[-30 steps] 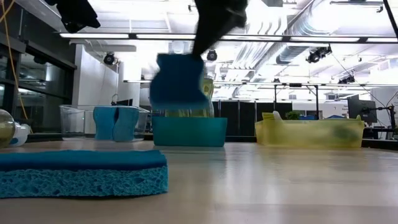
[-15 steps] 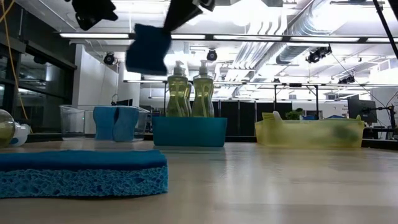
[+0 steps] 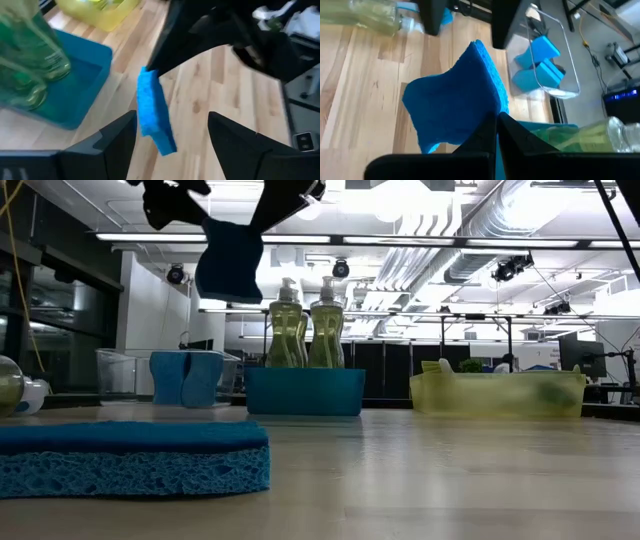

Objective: Pick & Place Kitchen Sink Supplies
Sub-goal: Put the blue sponge into the transparent bin

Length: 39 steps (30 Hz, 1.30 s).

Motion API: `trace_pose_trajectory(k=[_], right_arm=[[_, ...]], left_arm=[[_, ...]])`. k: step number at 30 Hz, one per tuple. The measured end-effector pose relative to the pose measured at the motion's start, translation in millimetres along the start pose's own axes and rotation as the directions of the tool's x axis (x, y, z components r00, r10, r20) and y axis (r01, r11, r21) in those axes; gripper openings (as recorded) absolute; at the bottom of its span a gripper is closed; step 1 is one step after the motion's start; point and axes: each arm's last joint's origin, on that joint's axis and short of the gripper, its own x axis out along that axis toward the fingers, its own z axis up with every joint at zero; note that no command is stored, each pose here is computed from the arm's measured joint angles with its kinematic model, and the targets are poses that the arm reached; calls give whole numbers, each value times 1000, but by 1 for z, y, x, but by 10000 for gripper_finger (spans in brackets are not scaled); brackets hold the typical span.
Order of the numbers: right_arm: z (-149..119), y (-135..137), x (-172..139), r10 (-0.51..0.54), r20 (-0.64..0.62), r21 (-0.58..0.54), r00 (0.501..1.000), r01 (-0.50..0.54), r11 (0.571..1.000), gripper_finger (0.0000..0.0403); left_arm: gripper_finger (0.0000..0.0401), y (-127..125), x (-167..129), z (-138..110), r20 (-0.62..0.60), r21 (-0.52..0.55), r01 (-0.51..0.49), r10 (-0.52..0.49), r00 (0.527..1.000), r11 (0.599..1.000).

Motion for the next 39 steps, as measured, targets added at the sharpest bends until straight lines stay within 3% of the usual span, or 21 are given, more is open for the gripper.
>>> trace_pose_trajectory(k=[7, 13, 19, 25, 30, 39], right_arm=[[0, -1, 1, 16, 5, -130, 1000, -15, 991, 0], [0, -3, 2, 24, 11, -211, 1000, -21, 977, 0], [-2, -10, 5, 16, -3, -227, 1000, -17, 974, 0], [-2, -13, 7, 17, -5, -253, 1000, -18, 967, 0], [-4, -13, 7, 31, -17, -260, 999, -34, 965, 0], [-5, -13, 7, 36, -22, -264, 999, -41, 964, 0]], left_arm=[[243, 4, 4, 7, -38, -32, -79, 78, 996, 996], [243, 9, 19, 18, -118, -84, -50, 40, 992, 995], [243, 7, 35, 23, -244, -77, -37, 17, 969, 996], [239, 5, 47, 25, -289, -83, -59, 33, 957, 995], [199, 4, 46, 30, -284, -84, -84, 57, 957, 993], [82, 4, 42, 34, -281, -83, -108, 81, 956, 991]])
